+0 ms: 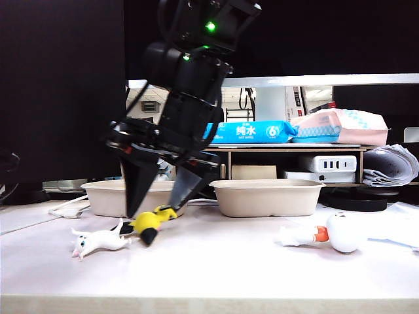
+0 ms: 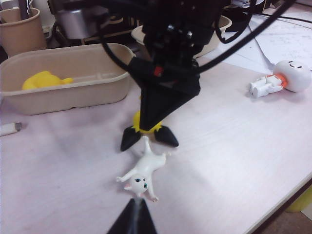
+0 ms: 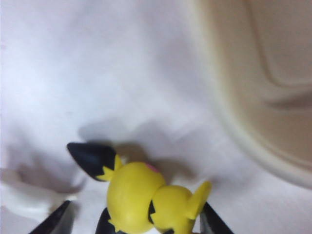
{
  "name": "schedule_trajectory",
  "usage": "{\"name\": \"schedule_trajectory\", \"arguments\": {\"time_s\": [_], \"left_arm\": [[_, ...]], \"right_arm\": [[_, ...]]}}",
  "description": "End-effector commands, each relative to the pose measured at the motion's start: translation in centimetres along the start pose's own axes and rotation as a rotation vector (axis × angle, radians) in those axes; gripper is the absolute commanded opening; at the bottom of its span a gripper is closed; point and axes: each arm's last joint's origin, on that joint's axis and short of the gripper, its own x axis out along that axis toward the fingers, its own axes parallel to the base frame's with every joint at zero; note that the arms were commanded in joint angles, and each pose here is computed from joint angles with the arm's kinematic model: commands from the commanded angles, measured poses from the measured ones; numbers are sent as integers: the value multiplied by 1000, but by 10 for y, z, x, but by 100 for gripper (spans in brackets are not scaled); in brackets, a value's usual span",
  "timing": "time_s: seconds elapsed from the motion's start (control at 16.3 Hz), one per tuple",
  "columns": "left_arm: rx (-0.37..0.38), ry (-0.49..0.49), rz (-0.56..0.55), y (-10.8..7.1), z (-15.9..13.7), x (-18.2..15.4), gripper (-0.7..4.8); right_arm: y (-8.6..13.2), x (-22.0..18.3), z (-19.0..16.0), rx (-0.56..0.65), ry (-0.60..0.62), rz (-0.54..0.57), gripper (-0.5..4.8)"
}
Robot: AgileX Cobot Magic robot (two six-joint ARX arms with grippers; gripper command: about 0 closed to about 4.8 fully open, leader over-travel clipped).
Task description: Put the dolls with similar colors into the same paper box, while dolls with different colors go into separate paper boxes.
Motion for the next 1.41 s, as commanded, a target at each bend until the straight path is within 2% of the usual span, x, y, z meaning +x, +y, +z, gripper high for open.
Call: {"name": "schedule_trajectory", "arguments": {"time_s": [0.06, 0.49, 0.86, 1.41], "left_arm": [[-1, -11, 2, 0, 1, 0, -5], [-1, -11, 2, 0, 1, 0, -5], [-1, -21, 2, 0, 2, -1, -5], [-1, -21, 2, 0, 2, -1, -5]], "right_arm": [[1, -2, 2, -7, -13, 2, 329], [0, 0, 3, -29, -23, -19, 329], [1, 10, -4, -48, 58, -60, 328], [-1, 18, -2, -51, 41, -59, 323]]}}
